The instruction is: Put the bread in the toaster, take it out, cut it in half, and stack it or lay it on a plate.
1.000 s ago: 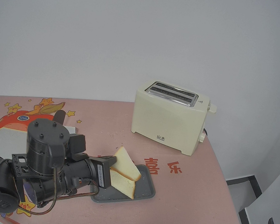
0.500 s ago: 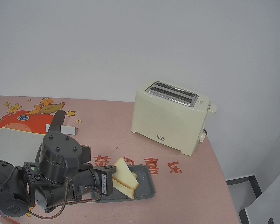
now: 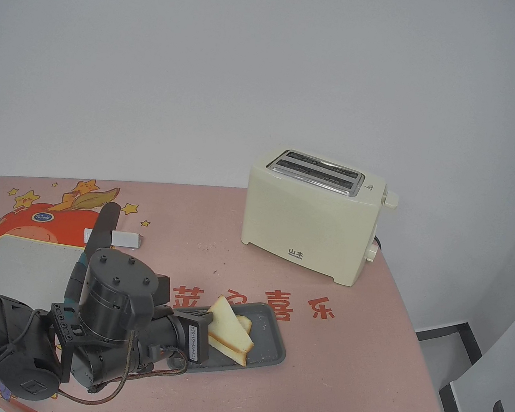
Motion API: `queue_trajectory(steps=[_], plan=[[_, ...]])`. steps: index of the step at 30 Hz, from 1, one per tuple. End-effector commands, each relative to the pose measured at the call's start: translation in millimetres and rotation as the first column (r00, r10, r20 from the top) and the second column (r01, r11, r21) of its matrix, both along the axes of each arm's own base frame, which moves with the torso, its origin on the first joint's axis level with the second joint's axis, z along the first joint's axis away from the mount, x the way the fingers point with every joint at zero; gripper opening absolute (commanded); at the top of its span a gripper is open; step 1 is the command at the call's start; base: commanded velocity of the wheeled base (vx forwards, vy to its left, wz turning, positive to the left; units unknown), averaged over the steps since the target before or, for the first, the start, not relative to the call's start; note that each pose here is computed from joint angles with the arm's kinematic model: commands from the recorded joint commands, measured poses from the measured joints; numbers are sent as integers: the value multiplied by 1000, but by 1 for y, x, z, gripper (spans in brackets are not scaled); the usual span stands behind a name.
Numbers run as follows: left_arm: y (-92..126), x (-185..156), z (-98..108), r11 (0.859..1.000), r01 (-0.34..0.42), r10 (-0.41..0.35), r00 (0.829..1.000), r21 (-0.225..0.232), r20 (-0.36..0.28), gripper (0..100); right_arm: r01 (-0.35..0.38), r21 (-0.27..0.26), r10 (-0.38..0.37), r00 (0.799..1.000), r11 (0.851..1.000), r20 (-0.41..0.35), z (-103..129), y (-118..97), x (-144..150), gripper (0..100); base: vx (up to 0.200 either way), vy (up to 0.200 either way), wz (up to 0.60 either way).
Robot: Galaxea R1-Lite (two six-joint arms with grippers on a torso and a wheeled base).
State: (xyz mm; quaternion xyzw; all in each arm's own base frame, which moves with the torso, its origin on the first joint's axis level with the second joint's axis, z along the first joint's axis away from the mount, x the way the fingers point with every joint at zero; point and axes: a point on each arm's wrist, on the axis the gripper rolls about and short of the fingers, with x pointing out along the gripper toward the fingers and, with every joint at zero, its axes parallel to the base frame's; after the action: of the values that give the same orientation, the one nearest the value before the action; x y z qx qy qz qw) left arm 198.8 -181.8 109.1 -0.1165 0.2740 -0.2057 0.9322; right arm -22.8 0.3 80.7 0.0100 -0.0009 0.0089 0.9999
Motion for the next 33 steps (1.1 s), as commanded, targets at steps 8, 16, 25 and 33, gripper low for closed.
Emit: queue_trajectory(steps=[8, 16, 25, 33], plan=[[-1, 1, -4, 1000, 0, 1, 1000, 10, -12, 0, -1, 0, 1, 1000, 1000, 0, -5, 0, 0, 100, 0, 0, 0], [-1, 1, -5, 1000, -2, 2, 1000, 11, -13, 0, -1, 0, 1, 1000, 1000, 0, -5, 0, 0, 100, 0, 0, 0], [0, 1, -5, 1000, -3, 3, 1000, 11, -13, 0, -1, 0, 1, 1000, 1000, 0, -5, 0, 0, 100, 0, 0, 0], [0, 1, -5, 1000, -2, 2, 1000, 16, -14, 100, -1, 0, 1, 1000, 1000, 0, -5, 0, 0, 100, 0, 0, 0]])
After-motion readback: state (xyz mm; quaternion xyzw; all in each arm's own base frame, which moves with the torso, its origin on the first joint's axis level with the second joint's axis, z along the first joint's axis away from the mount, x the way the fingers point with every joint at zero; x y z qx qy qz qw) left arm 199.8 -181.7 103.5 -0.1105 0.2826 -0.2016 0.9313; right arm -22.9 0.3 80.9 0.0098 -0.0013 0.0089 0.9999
